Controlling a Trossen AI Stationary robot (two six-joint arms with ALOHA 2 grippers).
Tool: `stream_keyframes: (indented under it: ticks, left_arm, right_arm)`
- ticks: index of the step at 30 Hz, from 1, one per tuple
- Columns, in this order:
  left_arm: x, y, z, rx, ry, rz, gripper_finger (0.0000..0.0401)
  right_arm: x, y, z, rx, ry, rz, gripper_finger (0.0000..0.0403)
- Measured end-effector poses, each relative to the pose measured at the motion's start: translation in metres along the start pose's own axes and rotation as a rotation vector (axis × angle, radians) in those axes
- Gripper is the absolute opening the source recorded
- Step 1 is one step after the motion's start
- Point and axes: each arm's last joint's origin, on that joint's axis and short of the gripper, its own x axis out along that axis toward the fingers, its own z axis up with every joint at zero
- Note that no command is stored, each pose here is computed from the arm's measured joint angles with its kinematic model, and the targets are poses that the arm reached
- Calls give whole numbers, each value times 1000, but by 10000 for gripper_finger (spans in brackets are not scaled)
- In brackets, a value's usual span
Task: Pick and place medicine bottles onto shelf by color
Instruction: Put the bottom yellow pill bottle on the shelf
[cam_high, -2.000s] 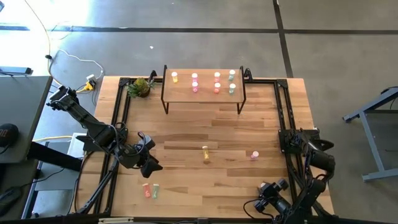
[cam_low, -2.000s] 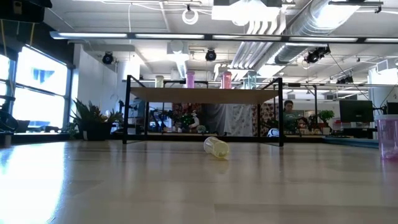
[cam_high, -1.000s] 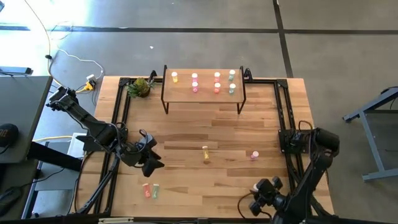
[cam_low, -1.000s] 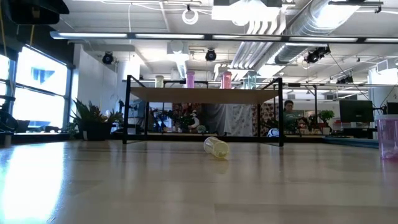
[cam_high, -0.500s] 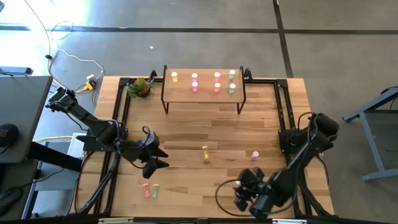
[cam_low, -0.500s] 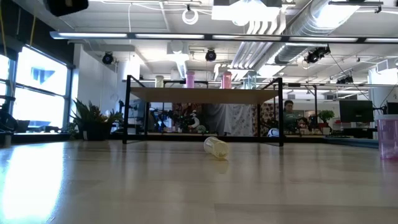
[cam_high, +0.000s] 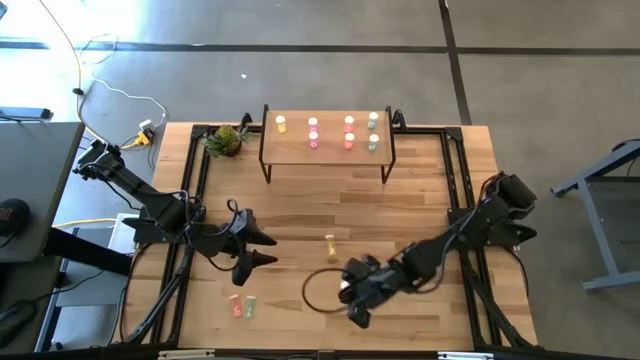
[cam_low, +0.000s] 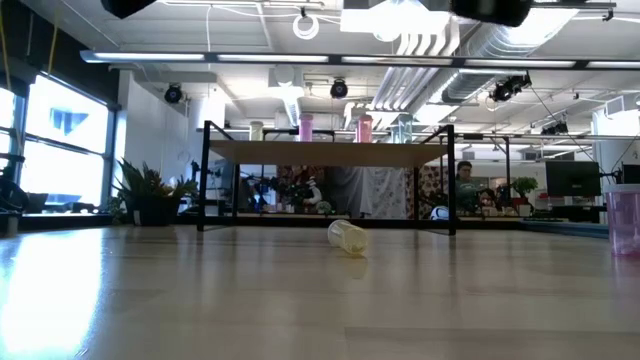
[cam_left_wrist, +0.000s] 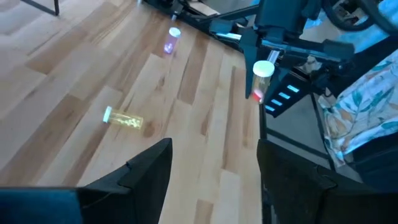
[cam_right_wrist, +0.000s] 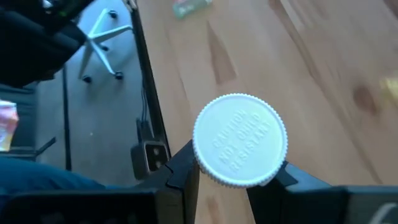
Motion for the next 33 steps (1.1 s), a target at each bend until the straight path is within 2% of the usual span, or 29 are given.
stream_keyframes:
  ticks: [11, 23, 29, 33]
  left_arm:
    - [-1, 18, 11, 85, -14, 82, 225]
    - [-27, 65, 49, 168, -134, 210, 225]
    - [-37, 89, 65, 156, -166, 237, 225]
    - [-39, 101, 72, 142, -182, 240, 225]
  right_arm:
    - [6, -31, 59, -95, -114, 98, 95]
    - [0, -94, 125, -138, -242, 101, 94]
    - [-10, -125, 157, -147, -359, 118, 94]
    - [-19, -139, 175, -147, -442, 181, 94]
